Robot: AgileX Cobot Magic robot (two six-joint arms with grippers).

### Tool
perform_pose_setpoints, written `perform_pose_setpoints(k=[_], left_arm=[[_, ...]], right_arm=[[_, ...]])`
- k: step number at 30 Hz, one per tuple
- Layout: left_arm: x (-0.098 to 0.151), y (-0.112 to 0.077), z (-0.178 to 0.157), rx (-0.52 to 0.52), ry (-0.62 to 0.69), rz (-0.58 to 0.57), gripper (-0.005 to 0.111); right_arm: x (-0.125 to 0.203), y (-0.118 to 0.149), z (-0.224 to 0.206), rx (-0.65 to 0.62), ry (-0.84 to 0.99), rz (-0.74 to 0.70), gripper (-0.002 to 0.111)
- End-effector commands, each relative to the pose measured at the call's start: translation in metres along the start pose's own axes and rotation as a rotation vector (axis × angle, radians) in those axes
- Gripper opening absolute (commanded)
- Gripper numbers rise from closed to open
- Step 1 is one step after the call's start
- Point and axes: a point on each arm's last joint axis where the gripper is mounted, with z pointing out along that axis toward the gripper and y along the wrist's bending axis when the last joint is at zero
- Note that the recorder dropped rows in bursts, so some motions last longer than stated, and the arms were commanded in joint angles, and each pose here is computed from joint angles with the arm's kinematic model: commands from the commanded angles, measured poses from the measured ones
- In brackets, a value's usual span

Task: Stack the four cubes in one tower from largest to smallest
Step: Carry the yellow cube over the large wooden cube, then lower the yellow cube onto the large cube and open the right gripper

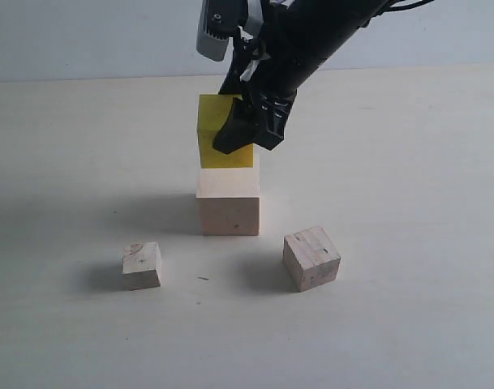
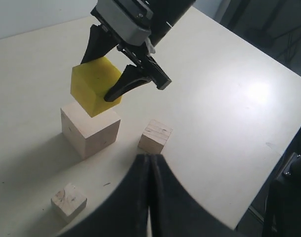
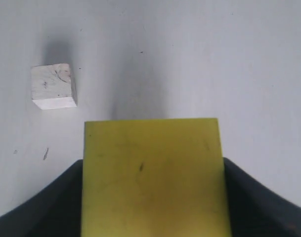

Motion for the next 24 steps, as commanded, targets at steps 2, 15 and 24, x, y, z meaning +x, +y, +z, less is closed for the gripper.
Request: perform_pose_setpoints(k=[2,15,24], left_arm=[[0.001,0.000,0.001,0.000,0.002,-0.009,0.000],[0.001,0.000,0.001,0.002,0.005,-0.009,0.000],[0.001,0.000,0.001,0.001,0.007,-0.008,0.000]], right_arm=[[0.001,-0.003,0.005,0.024,-0.009,-0.013,0.000],[0.015,-0.008,0.028,0.002,0.022,-0.024,0.000],[0.014,-0.007,0.028,-0.004,0.022,-0.012,0.000]])
